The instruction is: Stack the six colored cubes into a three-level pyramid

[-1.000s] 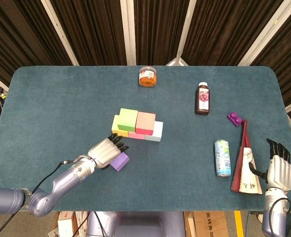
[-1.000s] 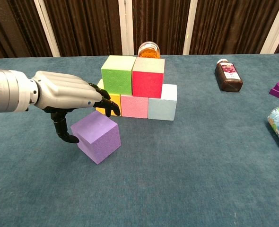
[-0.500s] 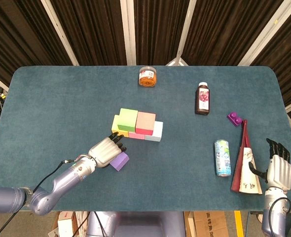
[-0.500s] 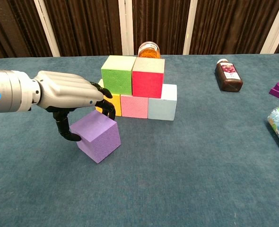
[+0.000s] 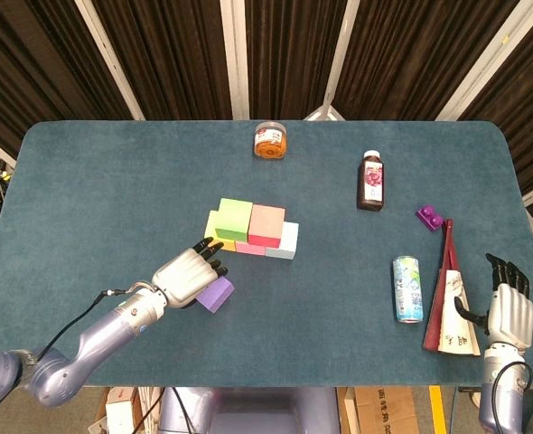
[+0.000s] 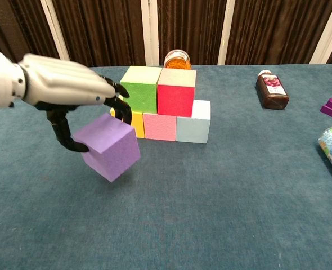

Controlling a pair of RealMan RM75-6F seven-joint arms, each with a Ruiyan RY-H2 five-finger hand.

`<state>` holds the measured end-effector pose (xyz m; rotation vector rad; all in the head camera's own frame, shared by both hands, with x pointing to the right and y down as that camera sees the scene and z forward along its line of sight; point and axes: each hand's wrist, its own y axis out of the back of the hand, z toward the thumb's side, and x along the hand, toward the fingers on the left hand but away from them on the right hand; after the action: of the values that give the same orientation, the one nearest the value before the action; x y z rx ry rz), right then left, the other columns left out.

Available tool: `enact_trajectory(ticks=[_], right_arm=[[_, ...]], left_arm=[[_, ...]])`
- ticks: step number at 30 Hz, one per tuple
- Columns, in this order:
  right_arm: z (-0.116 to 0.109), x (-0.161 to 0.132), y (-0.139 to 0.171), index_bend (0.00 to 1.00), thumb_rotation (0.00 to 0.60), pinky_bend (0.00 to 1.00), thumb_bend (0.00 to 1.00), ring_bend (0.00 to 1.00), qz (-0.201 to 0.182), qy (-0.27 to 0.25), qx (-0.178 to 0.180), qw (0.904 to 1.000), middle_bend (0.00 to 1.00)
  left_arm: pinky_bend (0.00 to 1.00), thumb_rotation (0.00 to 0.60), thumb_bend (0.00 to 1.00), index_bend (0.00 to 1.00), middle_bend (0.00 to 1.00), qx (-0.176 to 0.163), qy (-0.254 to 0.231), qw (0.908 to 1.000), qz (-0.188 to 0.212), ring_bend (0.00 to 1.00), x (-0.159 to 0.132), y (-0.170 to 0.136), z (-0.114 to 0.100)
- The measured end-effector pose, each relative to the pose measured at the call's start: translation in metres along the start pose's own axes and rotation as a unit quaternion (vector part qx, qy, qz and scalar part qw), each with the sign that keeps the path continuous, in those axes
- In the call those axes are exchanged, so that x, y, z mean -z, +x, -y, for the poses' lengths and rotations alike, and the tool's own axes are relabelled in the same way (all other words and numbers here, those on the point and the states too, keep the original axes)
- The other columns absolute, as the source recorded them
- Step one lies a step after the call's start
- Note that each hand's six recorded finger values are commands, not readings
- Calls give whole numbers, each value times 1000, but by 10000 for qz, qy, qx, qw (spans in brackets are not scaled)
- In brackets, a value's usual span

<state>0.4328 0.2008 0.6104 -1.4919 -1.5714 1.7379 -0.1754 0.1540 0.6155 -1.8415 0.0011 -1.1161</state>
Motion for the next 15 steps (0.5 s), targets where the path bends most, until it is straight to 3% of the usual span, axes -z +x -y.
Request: enact_trajectory(ticks=[7, 15], right_arm=[[-1, -1, 1, 125, 600, 0, 278, 0, -12, -5, 2, 10000, 138], [1, 0, 1, 125, 600, 0, 278, 0, 3, -12, -25, 10000, 138]], left_arm=[[0, 600, 384, 268, 311, -198, 92, 9995, -229, 0, 18, -24, -21], [0, 600, 383, 265, 310, -474, 22, 9976, -504, 0, 36, -27, -45]])
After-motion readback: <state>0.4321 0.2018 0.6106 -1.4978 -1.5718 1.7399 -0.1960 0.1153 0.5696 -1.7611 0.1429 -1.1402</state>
